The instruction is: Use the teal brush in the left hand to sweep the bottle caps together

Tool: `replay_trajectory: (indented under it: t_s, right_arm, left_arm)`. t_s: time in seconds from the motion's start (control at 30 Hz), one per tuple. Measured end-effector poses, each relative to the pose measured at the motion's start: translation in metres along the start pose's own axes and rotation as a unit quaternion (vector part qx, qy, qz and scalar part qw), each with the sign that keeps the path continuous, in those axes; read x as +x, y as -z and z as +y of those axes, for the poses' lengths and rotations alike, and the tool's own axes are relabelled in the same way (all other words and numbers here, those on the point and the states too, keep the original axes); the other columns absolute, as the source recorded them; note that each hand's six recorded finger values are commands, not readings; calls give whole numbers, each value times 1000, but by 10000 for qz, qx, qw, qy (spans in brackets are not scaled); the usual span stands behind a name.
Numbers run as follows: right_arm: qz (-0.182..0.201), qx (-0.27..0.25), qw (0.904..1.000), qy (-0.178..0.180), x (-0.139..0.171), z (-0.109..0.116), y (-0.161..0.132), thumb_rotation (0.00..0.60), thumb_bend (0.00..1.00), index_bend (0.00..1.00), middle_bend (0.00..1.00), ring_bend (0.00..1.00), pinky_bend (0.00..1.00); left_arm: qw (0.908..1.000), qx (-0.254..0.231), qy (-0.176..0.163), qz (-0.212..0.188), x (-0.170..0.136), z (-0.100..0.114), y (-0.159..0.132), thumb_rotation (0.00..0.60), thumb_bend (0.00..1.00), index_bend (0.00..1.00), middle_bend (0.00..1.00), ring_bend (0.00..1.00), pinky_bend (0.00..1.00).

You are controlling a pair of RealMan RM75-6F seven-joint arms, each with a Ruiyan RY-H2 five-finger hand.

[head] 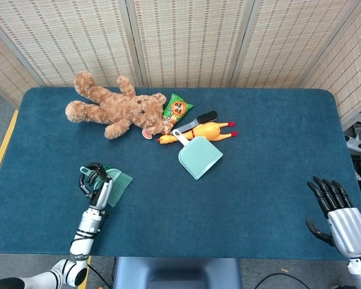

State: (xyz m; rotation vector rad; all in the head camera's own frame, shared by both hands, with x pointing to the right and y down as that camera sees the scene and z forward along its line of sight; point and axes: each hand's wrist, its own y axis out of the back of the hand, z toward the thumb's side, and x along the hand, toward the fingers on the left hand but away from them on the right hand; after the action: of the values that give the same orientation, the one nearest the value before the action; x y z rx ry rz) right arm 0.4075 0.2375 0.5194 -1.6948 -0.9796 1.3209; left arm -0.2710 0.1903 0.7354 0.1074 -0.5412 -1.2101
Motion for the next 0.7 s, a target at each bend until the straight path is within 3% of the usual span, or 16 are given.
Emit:
replay_trajectory:
  t_s: [0.3,0.7]
  right_arm:
    - [-20,6,10000,43,1,2,0,600,234,0,0,0,0]
    - [-32,-1,10000,75,1,3,0,600,233,0,0,0,0]
  left_arm:
    - [9984,221,507,-140,26,-33,-12,600,553,866,1000,750,831]
    - [9948,282,940,-261,43,-65,-25,600,555,865,1000,751,832]
